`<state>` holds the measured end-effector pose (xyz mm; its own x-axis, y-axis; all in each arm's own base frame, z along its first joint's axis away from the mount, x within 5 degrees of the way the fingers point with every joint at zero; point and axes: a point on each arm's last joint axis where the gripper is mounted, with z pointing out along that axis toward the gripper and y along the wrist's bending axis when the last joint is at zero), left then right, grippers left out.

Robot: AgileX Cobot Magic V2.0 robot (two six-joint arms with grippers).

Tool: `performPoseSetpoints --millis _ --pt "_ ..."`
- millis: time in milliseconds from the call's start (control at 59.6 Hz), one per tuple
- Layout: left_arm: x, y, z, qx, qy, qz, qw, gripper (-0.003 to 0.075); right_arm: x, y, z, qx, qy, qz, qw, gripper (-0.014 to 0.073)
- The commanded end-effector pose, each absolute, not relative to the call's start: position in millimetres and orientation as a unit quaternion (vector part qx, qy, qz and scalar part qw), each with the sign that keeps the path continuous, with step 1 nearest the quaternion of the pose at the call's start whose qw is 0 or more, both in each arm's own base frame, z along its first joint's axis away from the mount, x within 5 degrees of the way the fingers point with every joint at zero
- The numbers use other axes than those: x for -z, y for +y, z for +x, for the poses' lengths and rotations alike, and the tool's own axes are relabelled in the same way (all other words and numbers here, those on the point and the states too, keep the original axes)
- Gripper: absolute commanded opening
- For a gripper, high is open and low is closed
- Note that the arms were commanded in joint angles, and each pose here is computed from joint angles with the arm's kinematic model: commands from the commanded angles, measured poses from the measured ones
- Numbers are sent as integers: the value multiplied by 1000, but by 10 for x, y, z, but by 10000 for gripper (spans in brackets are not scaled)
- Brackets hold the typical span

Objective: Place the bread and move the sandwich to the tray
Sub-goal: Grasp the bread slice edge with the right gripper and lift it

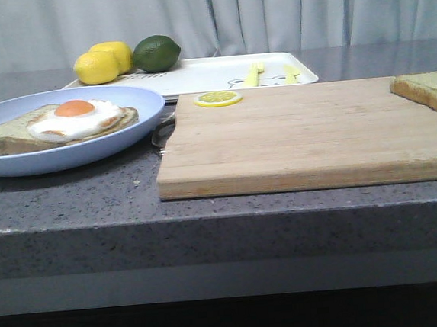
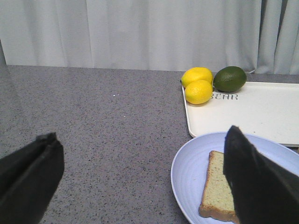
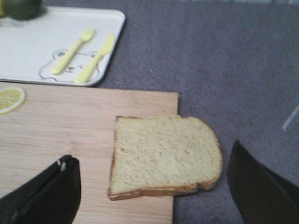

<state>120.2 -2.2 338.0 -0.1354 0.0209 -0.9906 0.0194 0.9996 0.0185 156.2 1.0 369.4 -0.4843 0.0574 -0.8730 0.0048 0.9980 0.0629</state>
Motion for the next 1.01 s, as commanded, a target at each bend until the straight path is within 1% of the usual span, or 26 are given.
performPoseSetpoints --millis 0,184,251,419,486,570,671,754,889,972,989 --pt "-3568 -31 1213 6 717 12 697 681 -3865 -121 1817 6 863 51 502 633" --pt "-3568 -31 1213 6 717 12 697 681 -3828 -403 2327 34 908 107 403 633" --pt "-3568 -31 1213 6 717 12 697 681 -3749 -494 2508 37 921 120 369 633" --pt "-3568 -31 1213 6 717 12 697 681 -3554 -723 2845 40 939 148 308 633" --pt "-3568 -31 1213 6 717 12 697 681 -3473 -776 2948 37 946 140 290 633" --pt "-3568 -31 1213 6 717 12 697 681 -3371 -785 3061 8 956 116 268 633" --pt "-3568 -31 1213 6 717 12 697 681 -3264 -750 3172 -41 962 84 257 633" --pt "-3568 -31 1213 6 717 12 697 681 -3177 -760 3241 -66 966 60 243 633" --pt "-3568 -31 1213 6 717 12 697 681 -3098 -827 3341 -107 969 51 218 633" --pt "-3568 -31 1213 6 717 12 697 681 -3068 -876 3389 -119 970 56 206 633" --pt "-3568 -31 1213 6 717 12 697 681 -3031 -873 3417 -137 970 48 195 633"
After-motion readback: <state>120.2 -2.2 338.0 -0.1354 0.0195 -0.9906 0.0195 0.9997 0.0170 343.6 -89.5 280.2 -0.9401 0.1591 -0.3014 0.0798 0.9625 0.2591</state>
